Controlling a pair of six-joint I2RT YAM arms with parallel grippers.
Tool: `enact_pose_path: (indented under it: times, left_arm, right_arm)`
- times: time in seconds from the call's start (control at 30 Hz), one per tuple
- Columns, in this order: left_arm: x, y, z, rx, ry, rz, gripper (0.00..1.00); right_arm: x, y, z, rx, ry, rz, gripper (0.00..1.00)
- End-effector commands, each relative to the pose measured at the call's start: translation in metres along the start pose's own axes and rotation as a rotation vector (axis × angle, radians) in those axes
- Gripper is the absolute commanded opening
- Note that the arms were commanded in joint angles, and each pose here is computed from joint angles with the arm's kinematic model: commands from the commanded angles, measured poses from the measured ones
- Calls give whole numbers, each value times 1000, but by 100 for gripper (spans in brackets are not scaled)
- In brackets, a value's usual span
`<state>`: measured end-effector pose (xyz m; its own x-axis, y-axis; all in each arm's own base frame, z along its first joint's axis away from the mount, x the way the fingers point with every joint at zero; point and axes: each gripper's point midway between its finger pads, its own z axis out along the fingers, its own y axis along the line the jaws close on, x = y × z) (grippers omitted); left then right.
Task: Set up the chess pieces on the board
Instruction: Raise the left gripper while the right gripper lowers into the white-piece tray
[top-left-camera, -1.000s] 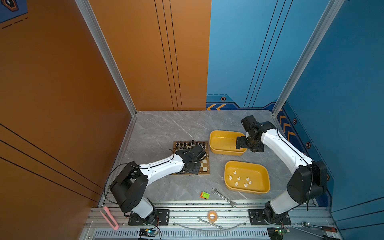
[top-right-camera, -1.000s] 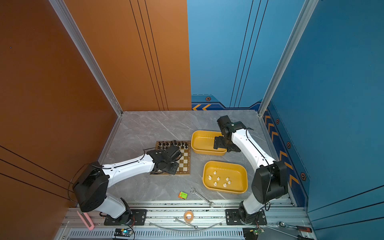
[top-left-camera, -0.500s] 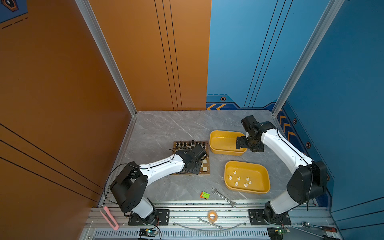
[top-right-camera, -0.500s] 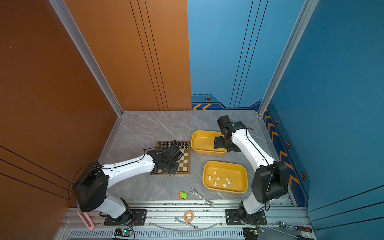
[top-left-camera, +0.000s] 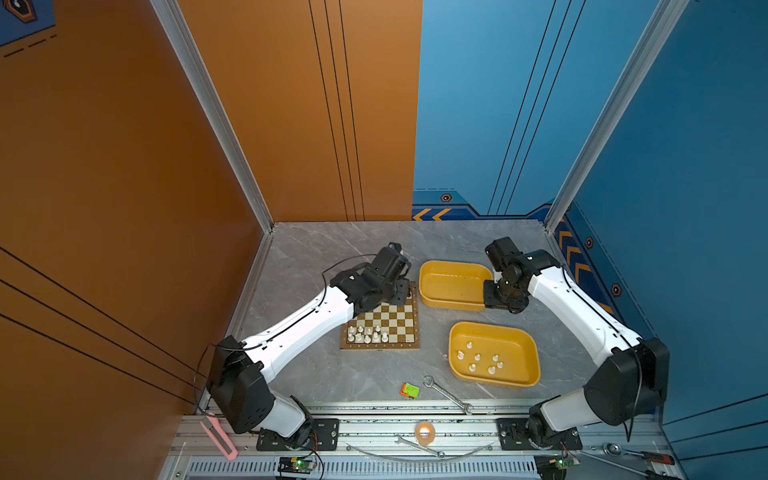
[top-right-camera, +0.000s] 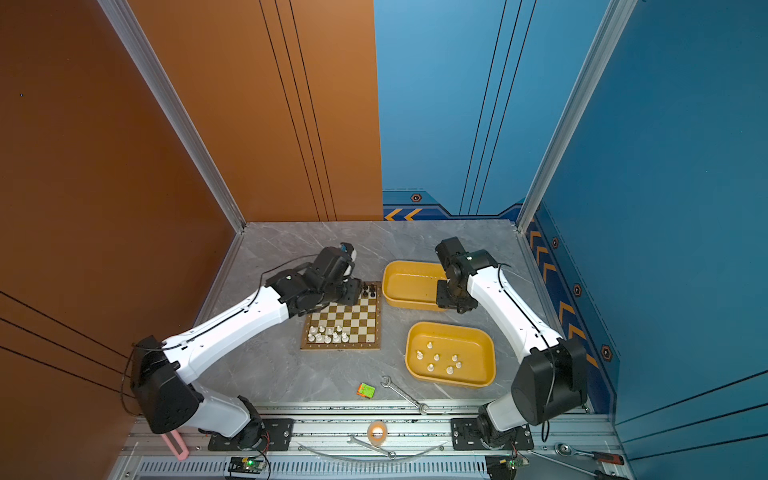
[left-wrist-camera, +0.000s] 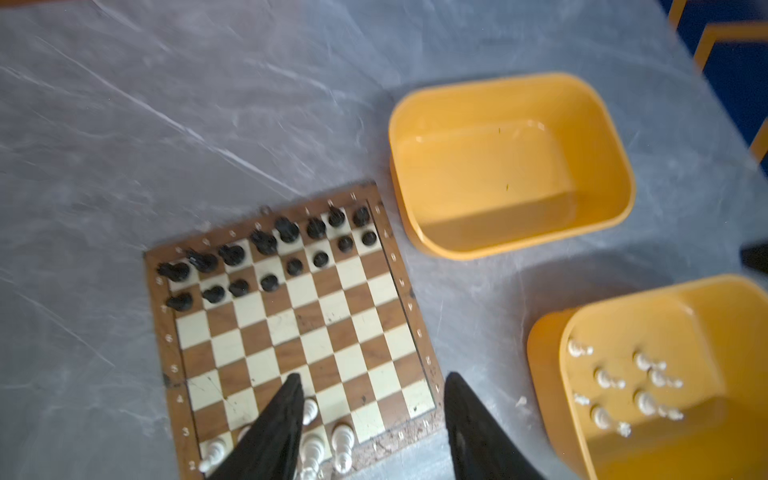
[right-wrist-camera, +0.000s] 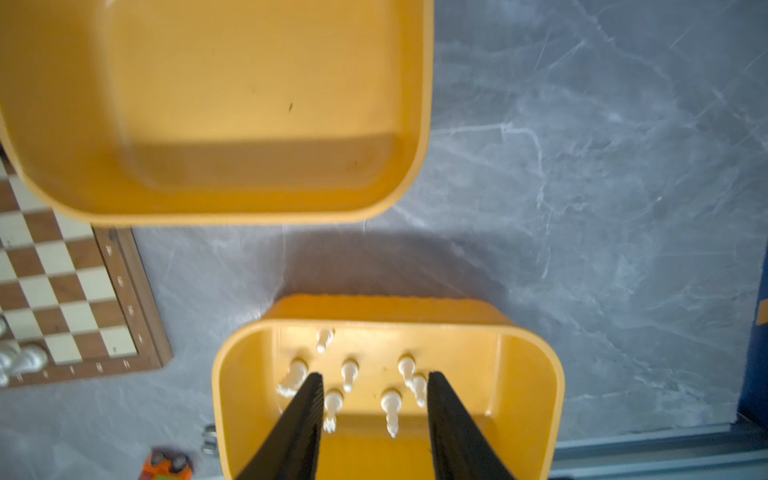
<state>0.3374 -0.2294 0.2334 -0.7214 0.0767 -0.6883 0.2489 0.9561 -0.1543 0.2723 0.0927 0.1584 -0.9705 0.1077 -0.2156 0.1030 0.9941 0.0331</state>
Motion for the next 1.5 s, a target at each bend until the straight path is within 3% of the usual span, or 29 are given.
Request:
enact_pose_path:
  times: [0.0,0.13,0.33,0.67,1.47]
  left_arm:
    - [-27,37,-25,-53,-95,-74,61]
    - [-26,96,-38,-109,-155,-222,66]
    - [-8,131,-38,-113,-132,-315,66]
    - [16,123,-19,-76,-39,-307,67]
    - [1,112,-2,-39,-3,-280,67]
  right_arm:
    - [49,4,7,-8,115,-3,33]
    - [77,19,26,-66,160,-25,29]
    - [89,29,51,-48,169,-67,28]
    - [79,48,80,-53,188,-74,24]
    - [68,45,100,-7,215,-74,20]
